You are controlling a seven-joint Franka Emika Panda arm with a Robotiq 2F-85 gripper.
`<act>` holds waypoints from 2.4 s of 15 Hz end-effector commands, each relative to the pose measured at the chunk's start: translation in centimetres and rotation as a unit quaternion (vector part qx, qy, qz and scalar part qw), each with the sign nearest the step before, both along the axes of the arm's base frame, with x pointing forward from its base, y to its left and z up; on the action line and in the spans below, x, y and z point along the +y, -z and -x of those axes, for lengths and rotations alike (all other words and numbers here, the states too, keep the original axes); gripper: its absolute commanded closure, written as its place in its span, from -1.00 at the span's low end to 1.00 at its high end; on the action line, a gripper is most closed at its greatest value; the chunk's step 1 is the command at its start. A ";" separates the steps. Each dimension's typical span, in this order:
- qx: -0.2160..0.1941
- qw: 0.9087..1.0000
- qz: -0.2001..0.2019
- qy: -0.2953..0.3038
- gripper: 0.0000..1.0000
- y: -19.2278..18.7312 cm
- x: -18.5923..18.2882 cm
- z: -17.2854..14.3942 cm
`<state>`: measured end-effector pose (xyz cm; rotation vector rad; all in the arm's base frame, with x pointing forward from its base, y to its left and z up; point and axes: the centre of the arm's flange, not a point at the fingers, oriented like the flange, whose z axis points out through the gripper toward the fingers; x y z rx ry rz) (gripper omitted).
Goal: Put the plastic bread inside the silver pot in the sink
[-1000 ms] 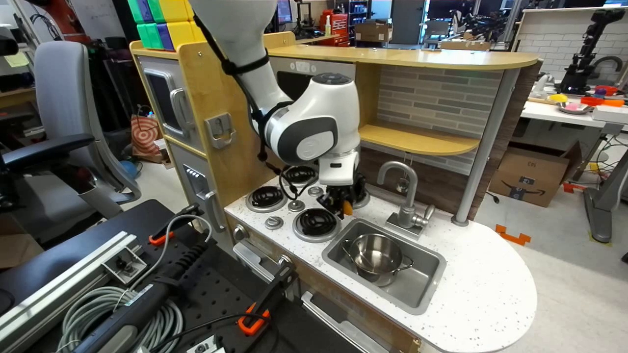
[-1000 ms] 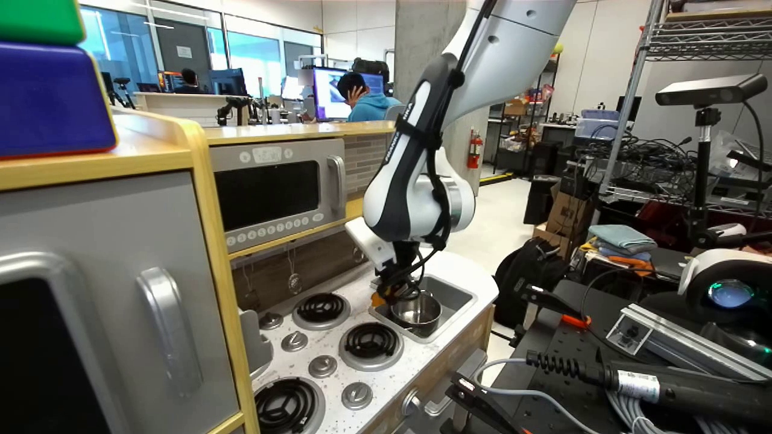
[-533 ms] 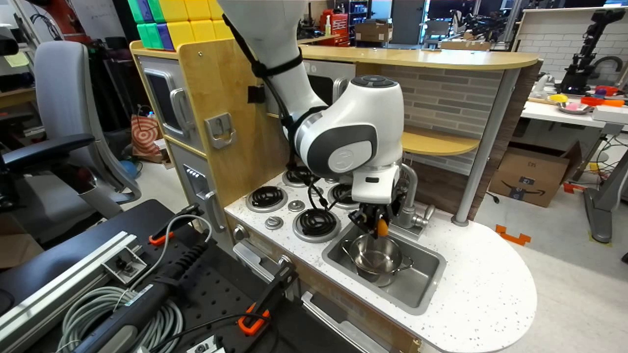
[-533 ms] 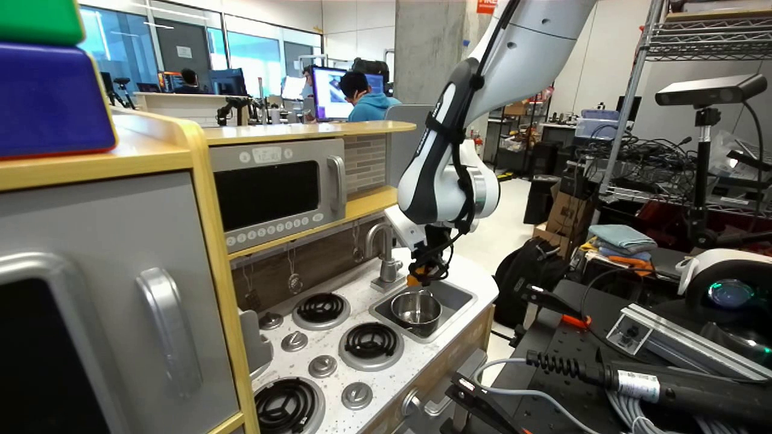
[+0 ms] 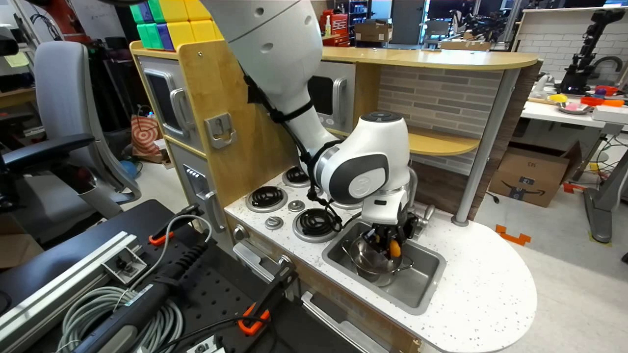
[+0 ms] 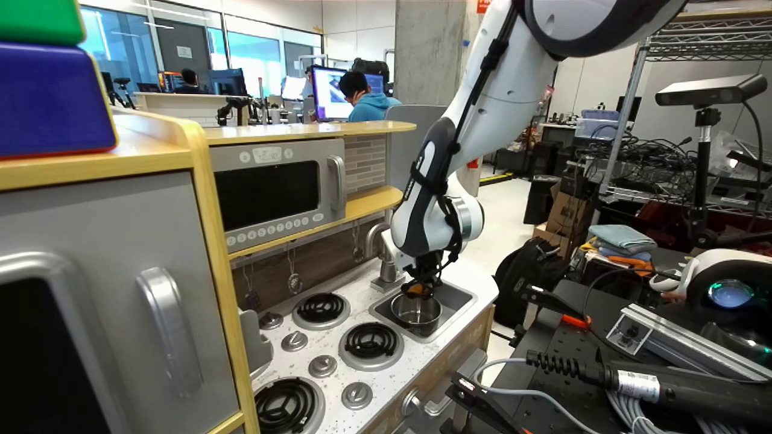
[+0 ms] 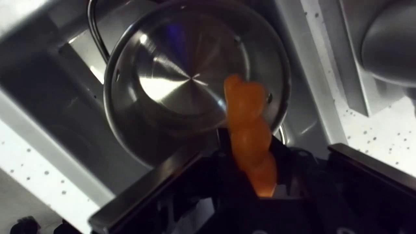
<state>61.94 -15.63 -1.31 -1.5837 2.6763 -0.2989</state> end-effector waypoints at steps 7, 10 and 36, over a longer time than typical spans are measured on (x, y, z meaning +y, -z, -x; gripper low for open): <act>0.044 0.999 0.030 -0.004 0.87 5.3 1.9 -4.4; 0.051 0.998 0.034 -0.003 0.87 5.3 1.1 -4.0; -0.048 0.987 -0.016 -0.155 0.62 -12.9 2.8 2.4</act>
